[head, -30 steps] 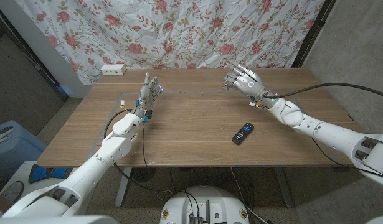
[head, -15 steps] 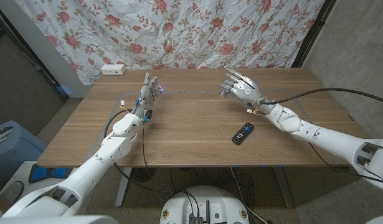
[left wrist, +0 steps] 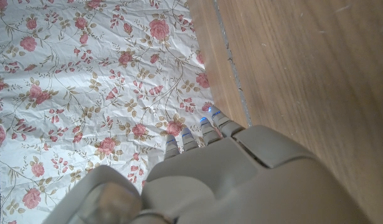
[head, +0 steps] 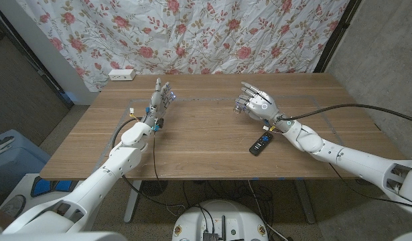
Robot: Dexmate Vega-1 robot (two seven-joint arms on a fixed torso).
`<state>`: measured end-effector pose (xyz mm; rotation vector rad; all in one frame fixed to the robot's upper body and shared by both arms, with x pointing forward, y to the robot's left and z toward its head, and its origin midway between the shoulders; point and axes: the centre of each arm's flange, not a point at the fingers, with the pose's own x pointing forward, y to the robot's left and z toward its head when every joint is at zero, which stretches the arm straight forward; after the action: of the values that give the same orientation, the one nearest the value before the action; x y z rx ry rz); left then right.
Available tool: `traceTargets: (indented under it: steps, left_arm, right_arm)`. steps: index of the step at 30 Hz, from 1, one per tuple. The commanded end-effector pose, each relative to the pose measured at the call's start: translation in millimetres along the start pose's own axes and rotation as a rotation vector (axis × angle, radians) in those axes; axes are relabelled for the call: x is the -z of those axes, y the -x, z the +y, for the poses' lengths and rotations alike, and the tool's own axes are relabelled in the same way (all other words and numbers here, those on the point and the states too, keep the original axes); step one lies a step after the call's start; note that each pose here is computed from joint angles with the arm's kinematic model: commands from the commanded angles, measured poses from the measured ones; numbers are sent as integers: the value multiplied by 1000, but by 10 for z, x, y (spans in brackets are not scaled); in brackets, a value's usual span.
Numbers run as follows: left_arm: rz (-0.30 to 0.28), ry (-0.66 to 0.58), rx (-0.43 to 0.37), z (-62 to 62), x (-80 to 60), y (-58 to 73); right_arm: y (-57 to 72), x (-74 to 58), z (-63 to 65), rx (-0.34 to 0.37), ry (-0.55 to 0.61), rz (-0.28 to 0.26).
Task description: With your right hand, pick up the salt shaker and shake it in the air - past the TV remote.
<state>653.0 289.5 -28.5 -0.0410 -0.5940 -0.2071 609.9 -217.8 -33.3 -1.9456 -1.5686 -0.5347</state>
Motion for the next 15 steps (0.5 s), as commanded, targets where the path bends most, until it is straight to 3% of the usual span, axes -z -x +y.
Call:
traceTargets:
  steps: [1, 15]
  left_arm:
    - [-1, 0, 0, 1, 0, 0]
    - [-1, 0, 0, 3, -2, 1]
  right_arm:
    - [72, -39, -35, -12, -13, 31]
    - [4, 150, -69, 13, 40, 61]
